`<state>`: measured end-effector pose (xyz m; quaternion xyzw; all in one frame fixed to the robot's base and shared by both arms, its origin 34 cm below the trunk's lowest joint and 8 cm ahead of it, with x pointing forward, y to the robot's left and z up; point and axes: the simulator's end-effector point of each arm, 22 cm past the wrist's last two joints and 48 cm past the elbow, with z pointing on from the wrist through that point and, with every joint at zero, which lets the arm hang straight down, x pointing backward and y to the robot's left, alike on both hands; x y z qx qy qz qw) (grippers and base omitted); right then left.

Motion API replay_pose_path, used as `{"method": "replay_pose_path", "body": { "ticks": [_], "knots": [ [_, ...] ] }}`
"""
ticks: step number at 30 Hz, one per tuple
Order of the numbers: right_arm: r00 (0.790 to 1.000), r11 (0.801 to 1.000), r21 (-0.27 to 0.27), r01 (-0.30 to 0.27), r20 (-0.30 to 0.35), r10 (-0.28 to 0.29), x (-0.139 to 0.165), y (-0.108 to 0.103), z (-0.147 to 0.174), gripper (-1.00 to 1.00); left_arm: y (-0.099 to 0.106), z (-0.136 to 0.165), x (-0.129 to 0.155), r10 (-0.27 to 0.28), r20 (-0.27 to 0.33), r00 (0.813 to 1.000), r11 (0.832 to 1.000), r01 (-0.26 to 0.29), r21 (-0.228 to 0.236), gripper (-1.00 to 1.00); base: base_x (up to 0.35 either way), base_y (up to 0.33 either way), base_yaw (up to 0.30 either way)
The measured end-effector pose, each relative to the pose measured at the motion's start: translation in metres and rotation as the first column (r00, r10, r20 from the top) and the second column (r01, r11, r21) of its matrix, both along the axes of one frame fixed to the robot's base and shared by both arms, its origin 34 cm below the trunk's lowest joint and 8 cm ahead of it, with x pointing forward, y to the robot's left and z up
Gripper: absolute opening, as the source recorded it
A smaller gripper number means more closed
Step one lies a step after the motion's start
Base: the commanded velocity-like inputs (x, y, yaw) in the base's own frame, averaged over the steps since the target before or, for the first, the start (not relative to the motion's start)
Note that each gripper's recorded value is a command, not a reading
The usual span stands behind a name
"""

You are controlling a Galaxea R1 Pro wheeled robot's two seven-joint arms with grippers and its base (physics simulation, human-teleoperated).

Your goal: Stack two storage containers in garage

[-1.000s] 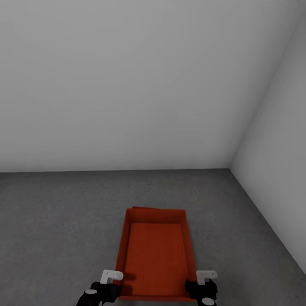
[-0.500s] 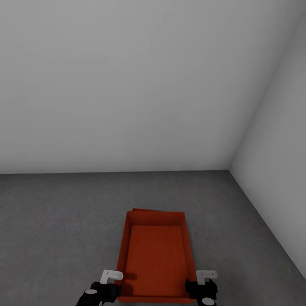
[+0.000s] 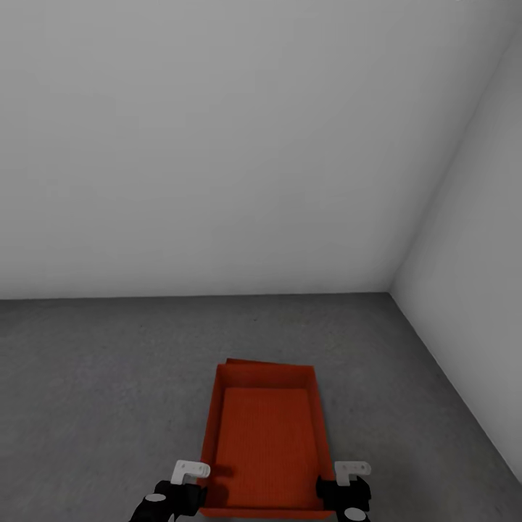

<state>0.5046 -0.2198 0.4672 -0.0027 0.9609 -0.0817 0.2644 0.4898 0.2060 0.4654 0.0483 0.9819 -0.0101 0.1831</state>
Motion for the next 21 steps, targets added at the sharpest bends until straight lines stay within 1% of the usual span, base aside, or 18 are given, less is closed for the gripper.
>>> {"method": "replay_pose_path", "body": {
  "ticks": [21],
  "knots": [
    [1.0, 1.0, 0.0, -0.002, 0.0, 0.002, 0.001, 0.0, 0.036, 1.0, 0.0, 0.036, 0.002, 0.0, 0.0, 1.0, 1.0, 0.0, 0.0, 1.0, 0.0, 0.0, 0.0]
  ]
}}
